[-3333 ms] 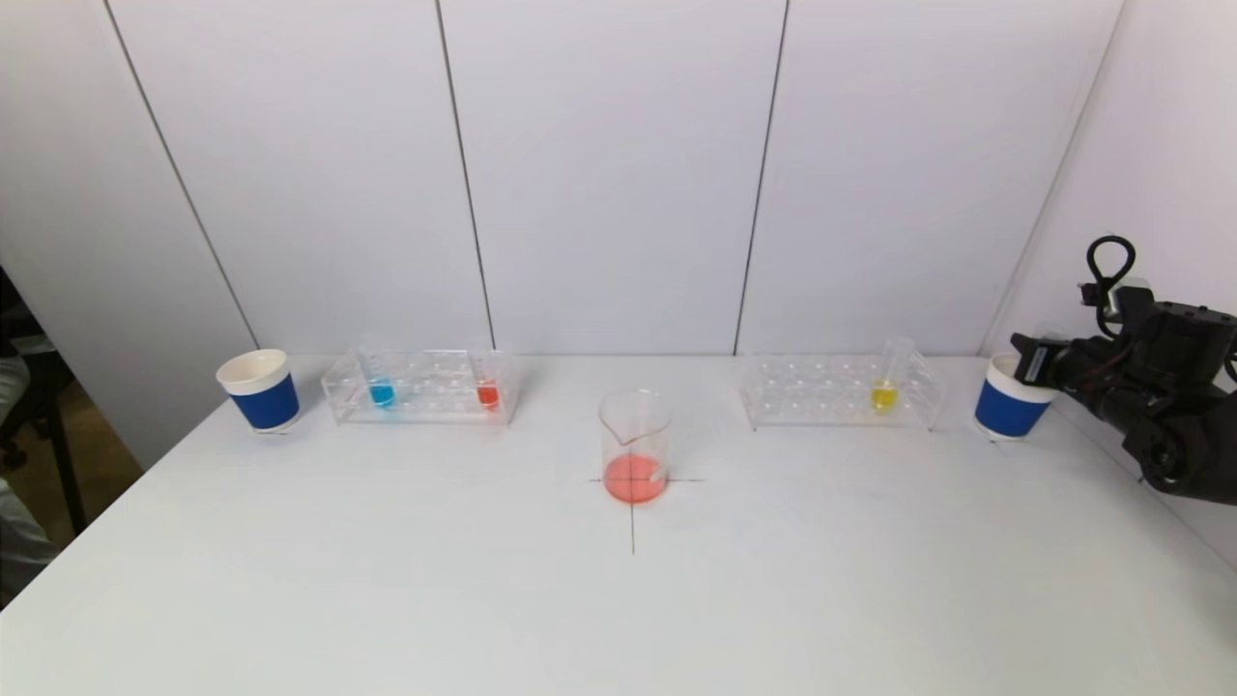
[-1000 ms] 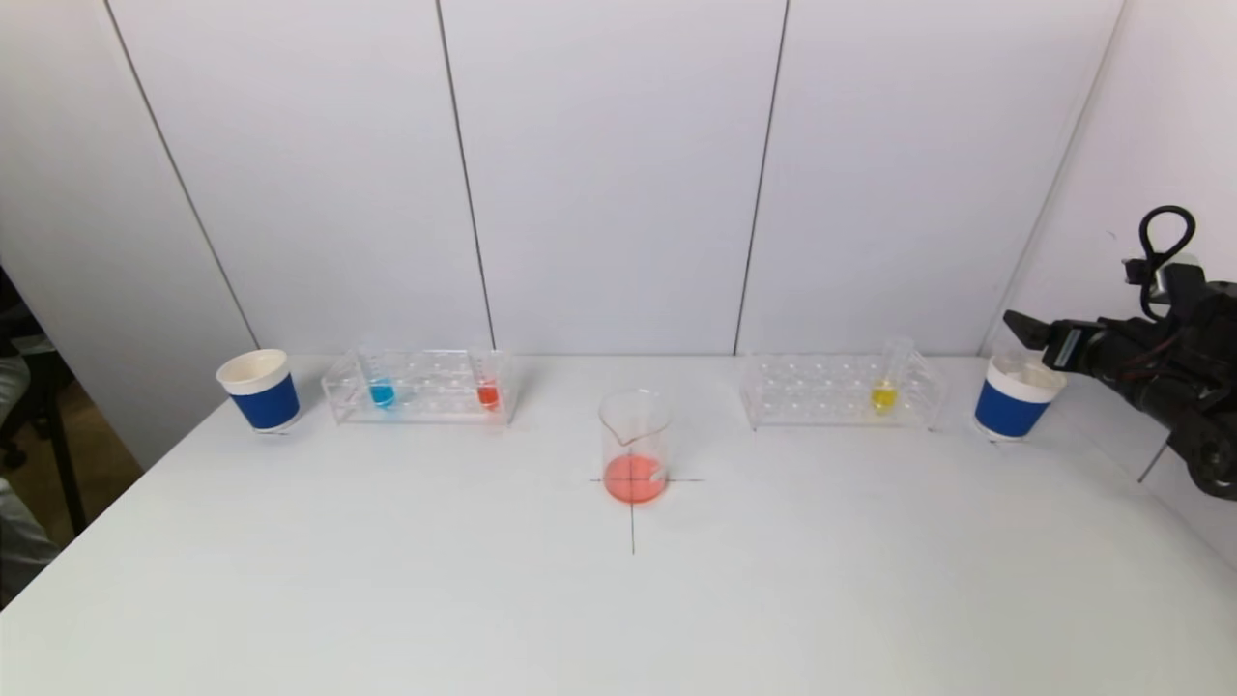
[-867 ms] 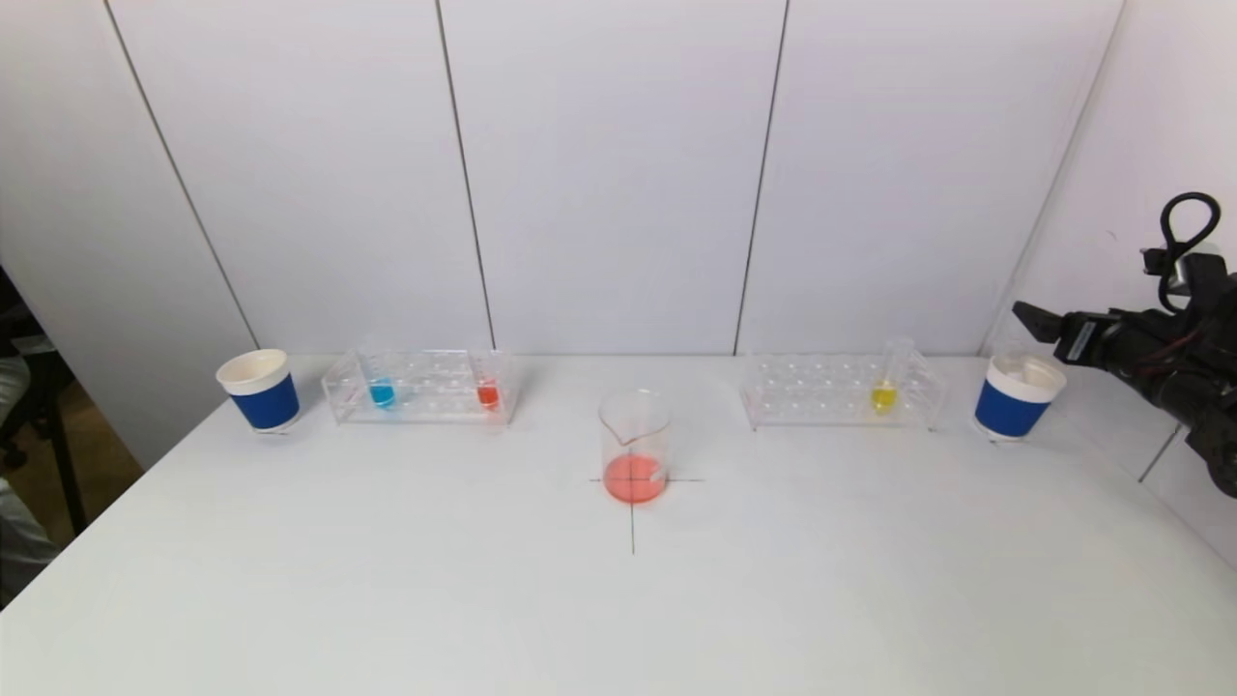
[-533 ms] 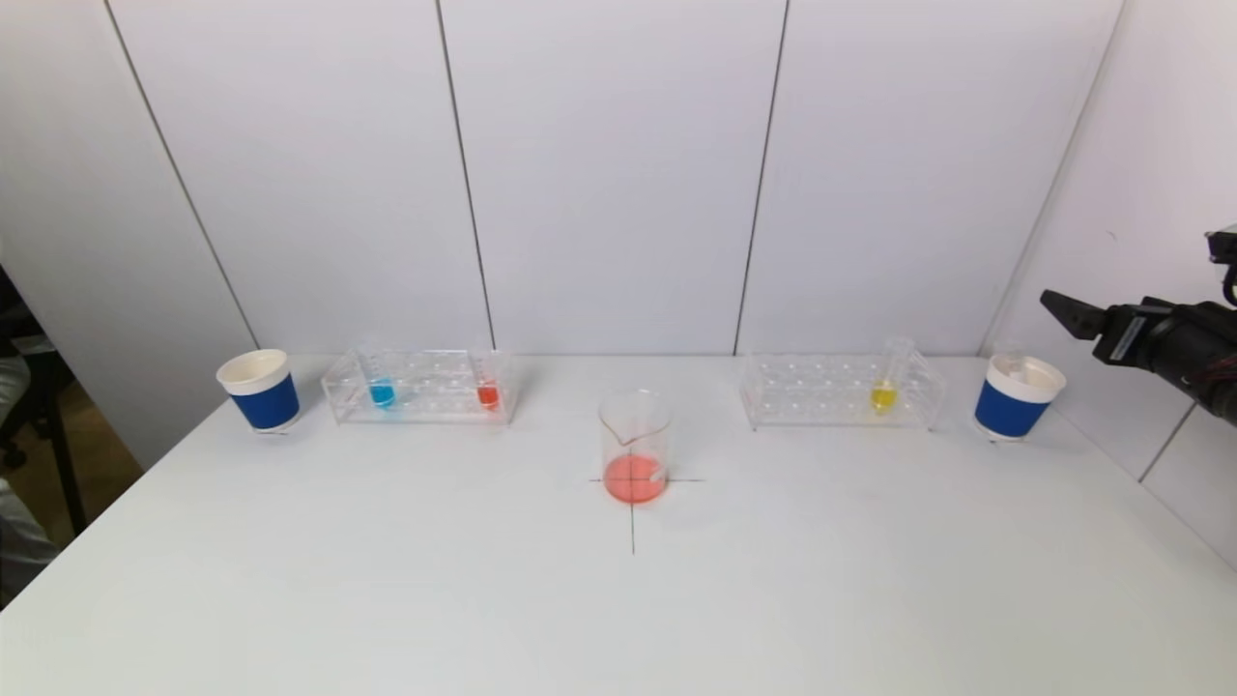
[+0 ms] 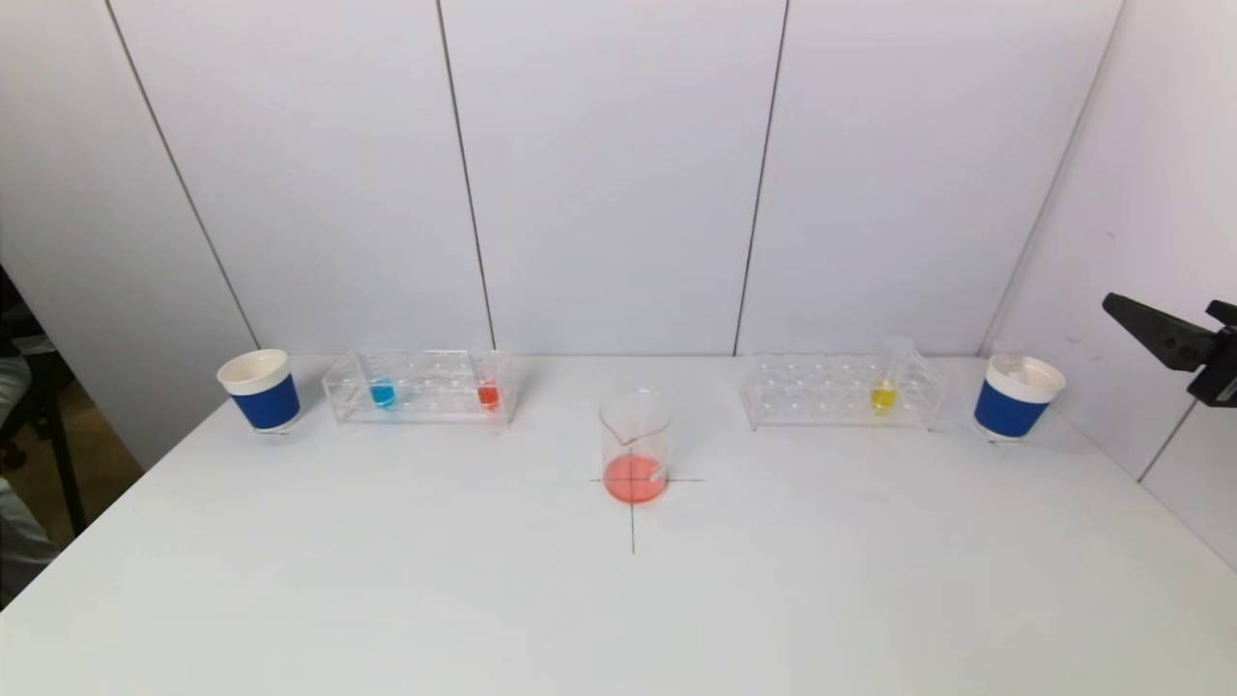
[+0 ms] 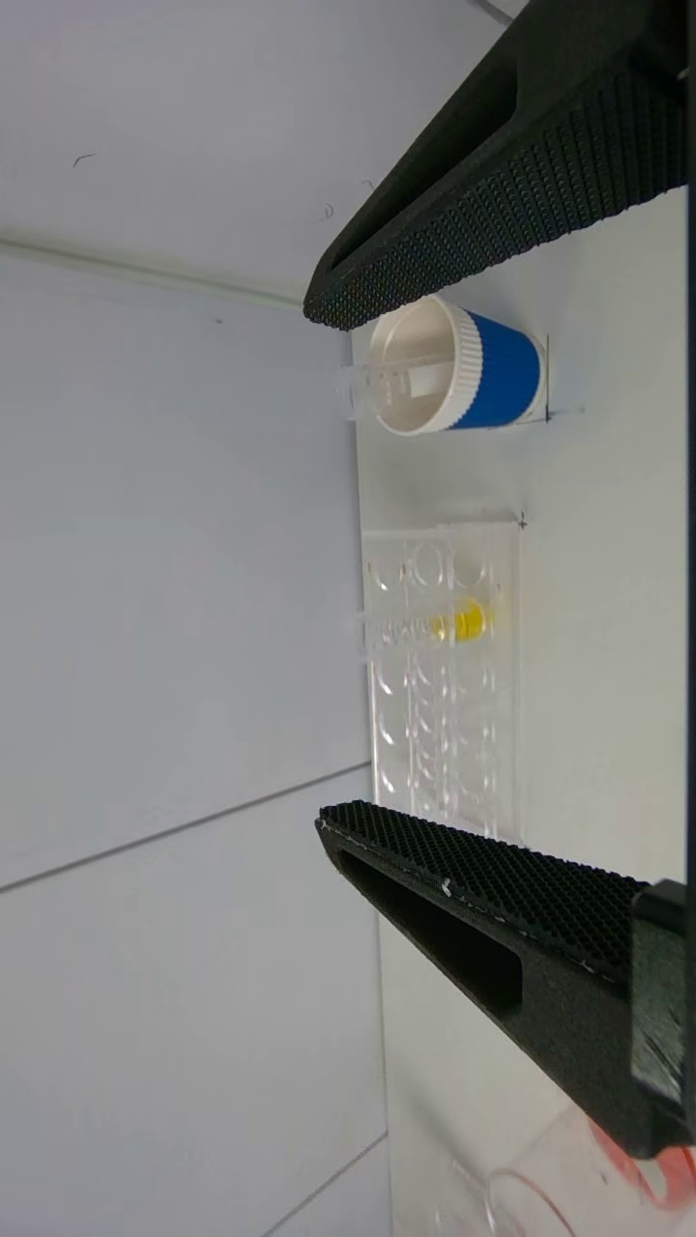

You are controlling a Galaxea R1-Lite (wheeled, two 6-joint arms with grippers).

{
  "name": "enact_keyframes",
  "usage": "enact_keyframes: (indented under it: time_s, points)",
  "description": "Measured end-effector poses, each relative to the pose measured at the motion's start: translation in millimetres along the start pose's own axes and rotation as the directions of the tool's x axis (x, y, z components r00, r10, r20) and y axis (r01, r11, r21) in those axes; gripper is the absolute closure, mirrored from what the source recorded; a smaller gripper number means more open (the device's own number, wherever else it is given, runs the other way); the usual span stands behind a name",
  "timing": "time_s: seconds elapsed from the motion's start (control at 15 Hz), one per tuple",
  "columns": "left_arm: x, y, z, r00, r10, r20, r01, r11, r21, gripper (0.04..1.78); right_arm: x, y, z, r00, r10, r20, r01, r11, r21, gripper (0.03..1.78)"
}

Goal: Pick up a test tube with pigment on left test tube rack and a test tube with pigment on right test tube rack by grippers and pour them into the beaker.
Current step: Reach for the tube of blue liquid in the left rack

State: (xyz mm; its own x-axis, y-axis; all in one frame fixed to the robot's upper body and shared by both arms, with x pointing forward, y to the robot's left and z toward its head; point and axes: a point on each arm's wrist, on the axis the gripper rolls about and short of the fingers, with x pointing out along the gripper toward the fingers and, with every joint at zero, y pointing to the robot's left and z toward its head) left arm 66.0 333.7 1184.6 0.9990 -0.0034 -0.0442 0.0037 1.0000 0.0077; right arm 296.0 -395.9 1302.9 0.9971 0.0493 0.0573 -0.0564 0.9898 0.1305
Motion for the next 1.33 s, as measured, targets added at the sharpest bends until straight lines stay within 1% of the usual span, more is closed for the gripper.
enact_keyframes:
  time_s: [0.27,0.4,0.53,0.8,0.93,1.07,1.13,1.33]
  points:
    - [0,0,0,1.0,0.005,0.002,-0.005,1.0,0.0,0.09,-39,17.0,6,0.999,0.034,0.03,-0.034,0.999,0.008,0.04]
    - [0,0,0,1.0,0.005,0.003,-0.005,1.0,-0.001,0.09,-54,24.0,8,0.999,0.045,0.027,-0.045,0.999,0.012,0.04]
    - [0,0,0,1.0,0.005,0.003,-0.005,1.0,-0.001,0.09,-68,30.2,13,0.998,0.049,0.029,-0.049,0.999,0.011,0.04]
    - [0,0,0,1.0,0.005,0.004,-0.005,1.0,0.0,0.09,-101,44.3,22,0.997,0.057,0.06,-0.057,0.998,0.002,0.04]
    - [0,0,0,1.0,0.005,0.004,-0.005,1.0,0.0,0.09,-118,51.9,23,0.996,0.064,0.057,-0.065,0.998,0.015,0.04]
    - [0,0,0,1.0,0.004,0.004,-0.004,1.0,0.0,0.09,-135,58.9,23,0.996,0.08,0.038,-0.081,0.996,0.035,0.04]
    - [0,0,0,1.0,0.004,0.004,-0.004,1.0,0.0,0.09,-141,61.1,22,0.996,0.084,0.037,-0.086,0.996,0.037,0.04]
    - [0,0,0,1.0,0.005,0.004,-0.005,1.0,0.0,0.09,-155,66.4,21,0.993,0.099,0.07,-0.101,0.995,0.022,0.04]
